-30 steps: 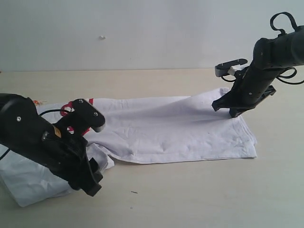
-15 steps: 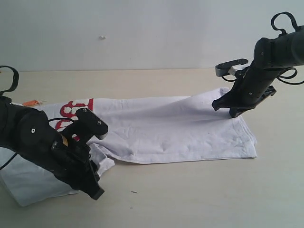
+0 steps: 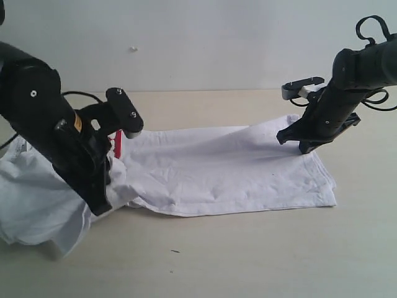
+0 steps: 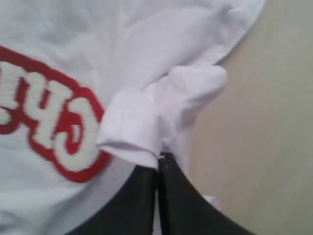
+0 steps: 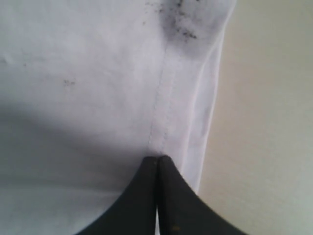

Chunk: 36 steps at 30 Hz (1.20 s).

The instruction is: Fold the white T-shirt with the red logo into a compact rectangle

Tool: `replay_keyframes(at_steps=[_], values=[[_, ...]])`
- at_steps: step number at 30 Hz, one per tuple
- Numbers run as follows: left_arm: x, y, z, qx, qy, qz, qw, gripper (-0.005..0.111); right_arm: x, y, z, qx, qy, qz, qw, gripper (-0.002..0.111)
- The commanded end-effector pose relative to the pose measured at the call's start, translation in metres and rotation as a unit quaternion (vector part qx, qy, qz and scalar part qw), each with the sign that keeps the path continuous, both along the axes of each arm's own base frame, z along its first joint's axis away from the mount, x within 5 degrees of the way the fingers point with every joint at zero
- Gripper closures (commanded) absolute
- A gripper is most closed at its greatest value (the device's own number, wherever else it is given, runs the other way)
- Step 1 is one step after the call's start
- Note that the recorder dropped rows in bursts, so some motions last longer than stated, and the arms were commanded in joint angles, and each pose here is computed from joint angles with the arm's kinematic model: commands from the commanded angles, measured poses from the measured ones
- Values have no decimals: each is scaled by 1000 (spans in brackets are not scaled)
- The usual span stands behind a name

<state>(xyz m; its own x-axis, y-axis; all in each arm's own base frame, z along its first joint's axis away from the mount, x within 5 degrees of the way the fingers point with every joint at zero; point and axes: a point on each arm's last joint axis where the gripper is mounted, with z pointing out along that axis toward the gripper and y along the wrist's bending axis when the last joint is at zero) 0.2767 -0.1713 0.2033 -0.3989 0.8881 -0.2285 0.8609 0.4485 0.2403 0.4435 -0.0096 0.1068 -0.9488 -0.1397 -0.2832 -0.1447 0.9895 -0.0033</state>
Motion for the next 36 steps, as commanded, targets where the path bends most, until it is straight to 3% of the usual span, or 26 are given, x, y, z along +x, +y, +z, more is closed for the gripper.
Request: replay_keyframes(at_steps=[1,6,10,16,20,28,31,33,36], values=[[18,6,5,90,-89,-91,988,107,-4,0,0,2,13,2,1000,108],[35,-3,-3,115,-164,-172,965,107,-4,0,0,3,11,3,1000,108],[42,-10,-19,110,-176,-200,958,105,-3,0,0,5,10,1,1000,108],[51,-7,-37,130,-172,-203,955,75,-2,0,0,4,4,1,1000,108],[67,5,-36,96,-205,-118,967,58,-2,0,0,4,4,1,1000,108],[76,26,-9,30,-258,39,965,59,-2,0,0,4,4,1,1000,108],[68,29,15,-5,-274,104,956,65,-2,0,0,6,4,1,1000,108],[60,32,28,-28,-264,155,951,75,-2,0,0,6,4,1,1000,108],[41,34,38,-62,-190,204,958,94,-2,0,0,4,1,7,1000,108]])
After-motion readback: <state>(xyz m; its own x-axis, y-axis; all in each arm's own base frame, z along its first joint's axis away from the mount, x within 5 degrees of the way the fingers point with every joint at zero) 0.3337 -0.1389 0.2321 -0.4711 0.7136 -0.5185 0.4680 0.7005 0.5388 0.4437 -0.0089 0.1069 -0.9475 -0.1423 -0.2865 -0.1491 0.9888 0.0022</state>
